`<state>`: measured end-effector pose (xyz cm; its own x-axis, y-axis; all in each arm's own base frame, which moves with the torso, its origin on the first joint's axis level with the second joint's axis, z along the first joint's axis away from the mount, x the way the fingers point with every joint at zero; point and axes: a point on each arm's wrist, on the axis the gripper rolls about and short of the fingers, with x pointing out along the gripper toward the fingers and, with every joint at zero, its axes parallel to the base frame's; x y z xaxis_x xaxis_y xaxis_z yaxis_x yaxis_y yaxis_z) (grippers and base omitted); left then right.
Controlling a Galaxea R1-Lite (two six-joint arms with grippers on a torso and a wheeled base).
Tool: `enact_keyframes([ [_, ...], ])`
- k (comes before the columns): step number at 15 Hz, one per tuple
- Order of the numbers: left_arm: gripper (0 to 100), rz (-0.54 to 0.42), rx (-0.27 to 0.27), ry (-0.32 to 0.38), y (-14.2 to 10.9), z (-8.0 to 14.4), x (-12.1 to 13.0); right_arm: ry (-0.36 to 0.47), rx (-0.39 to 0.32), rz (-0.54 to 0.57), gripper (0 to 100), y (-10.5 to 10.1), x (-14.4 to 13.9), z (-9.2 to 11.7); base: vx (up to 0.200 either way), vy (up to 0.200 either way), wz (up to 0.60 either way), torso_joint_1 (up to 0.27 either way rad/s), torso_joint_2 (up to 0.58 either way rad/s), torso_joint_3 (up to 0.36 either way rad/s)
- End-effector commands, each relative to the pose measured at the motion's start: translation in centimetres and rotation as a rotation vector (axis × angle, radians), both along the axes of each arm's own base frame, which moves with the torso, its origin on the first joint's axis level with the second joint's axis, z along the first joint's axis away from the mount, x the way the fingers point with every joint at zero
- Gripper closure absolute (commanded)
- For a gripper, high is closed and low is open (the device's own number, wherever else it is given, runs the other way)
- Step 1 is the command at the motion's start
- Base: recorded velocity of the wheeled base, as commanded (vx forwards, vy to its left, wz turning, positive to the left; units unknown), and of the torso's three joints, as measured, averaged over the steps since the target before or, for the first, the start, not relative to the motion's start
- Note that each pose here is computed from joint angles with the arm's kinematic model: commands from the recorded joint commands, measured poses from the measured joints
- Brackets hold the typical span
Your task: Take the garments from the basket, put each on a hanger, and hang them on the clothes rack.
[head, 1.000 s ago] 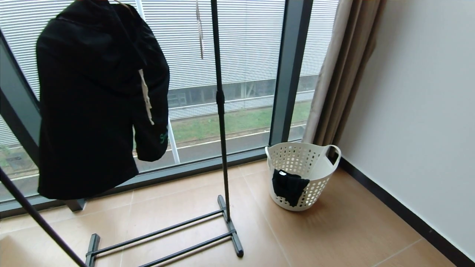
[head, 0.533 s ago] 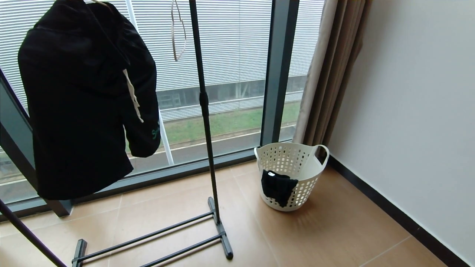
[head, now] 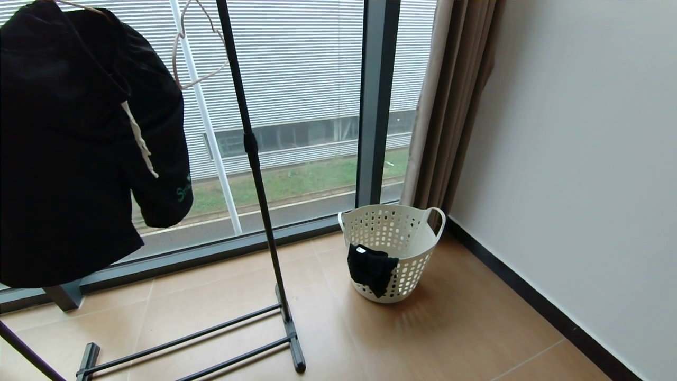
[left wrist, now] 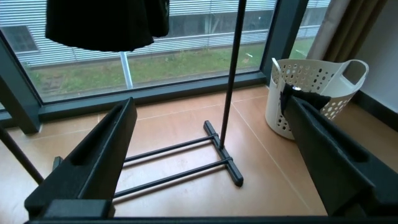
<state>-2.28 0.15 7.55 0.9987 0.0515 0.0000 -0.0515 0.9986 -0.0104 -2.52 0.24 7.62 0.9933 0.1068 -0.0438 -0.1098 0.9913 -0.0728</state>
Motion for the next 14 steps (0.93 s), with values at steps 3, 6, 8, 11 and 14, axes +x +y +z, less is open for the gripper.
enact_keyframes([
  [3, 0, -0.001, 0.000, 0.002, 0.00, 0.00, 0.01, 0.000, -0.001, 0.000, 0, 0.00, 0.00, 0.00, 0.200, 0.000, 0.00, 0.001, 0.00, 0.005],
  [6, 0, -0.001, 0.000, 0.002, 0.00, 0.00, 0.01, 0.000, -0.001, 0.000, 0, 0.00, 0.00, 0.00, 0.200, 0.000, 0.00, 0.002, 0.00, 0.004],
  [8, 0, -0.001, 0.000, 0.002, 0.00, 0.00, 0.01, 0.000, -0.001, 0.000, 0, 0.00, 0.00, 0.00, 0.200, 0.000, 0.00, 0.000, 0.00, 0.002],
  [11, 0, -0.001, 0.000, 0.002, 0.00, 0.00, 0.01, 0.002, -0.001, 0.000, 0, 0.00, 0.01, -0.04, 0.200, 0.000, 0.00, 0.004, 0.00, 0.001],
  [14, 0, 0.001, 0.000, 0.002, 0.00, 0.00, 0.01, -0.001, -0.001, 0.000, 0, 0.00, 0.00, 0.01, 0.133, -0.067, 0.00, 0.002, 0.00, 0.002],
])
